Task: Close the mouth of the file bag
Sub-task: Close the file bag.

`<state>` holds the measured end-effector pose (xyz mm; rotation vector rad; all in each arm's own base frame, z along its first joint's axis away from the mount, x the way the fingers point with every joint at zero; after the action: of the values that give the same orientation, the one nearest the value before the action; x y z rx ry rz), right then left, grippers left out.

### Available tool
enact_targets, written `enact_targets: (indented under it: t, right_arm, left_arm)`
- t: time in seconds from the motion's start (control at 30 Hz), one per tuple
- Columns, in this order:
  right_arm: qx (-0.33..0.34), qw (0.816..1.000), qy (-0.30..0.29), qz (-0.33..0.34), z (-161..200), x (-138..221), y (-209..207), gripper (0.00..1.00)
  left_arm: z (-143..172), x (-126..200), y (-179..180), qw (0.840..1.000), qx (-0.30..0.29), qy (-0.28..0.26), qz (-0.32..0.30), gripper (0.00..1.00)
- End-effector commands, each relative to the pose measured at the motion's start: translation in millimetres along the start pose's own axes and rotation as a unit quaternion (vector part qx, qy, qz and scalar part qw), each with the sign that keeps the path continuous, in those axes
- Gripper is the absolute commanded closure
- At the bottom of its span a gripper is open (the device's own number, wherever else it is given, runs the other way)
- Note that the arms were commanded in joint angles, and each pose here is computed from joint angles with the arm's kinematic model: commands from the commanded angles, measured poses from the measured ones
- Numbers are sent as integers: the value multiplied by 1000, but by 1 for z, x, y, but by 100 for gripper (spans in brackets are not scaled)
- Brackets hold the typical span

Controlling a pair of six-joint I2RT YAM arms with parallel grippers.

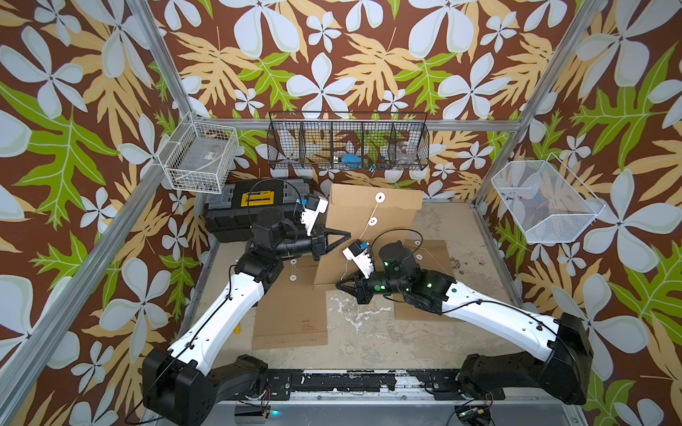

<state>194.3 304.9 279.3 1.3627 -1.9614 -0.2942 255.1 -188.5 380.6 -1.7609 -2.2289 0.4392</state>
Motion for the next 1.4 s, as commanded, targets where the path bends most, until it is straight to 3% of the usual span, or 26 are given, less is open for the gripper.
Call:
enact_targets:
  t: [0.0,0.2,0.3,0.57,0.73,1.17,1.37]
  right_arm:
    - [-6,1000,4,11,3,3,-3,100]
    - [13,999,-23,28,-3,21,4,100]
    - [7,1000,-20,21,-1,18,4,100]
    - [-60,991,-62,-106,-3,28,18,100]
    - [-106,971,-53,-208,-2,23,31,100]
    - [-100,960,-38,-258,-14,17,42,100]
    - [-74,949,-10,-307,-14,10,72,100]
  left_arm:
    - [-6,2,-13,999,-28,-3,31,100]
    - [-2,-1,8,999,19,-13,-33,100]
    - [2,-4,15,998,38,-20,-36,100]
    - [-7,1,10,997,35,-48,-47,100]
    - [-6,-1,9,998,37,-44,-32,100]
    - [-8,4,-13,998,27,-44,34,100]
    - [-4,3,-10,998,27,-38,34,100]
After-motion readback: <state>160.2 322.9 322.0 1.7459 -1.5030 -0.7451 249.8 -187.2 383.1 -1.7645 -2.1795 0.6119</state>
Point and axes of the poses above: each gripper's point midway between its finger pads, its own x axis back along the fingers, its own y axis along the line the jaws close on, z = x × y, the point moved 7 cm from there along x, back along the fingers, and after that the axes turned 3 degrees about -x, right-handed, at the moved point
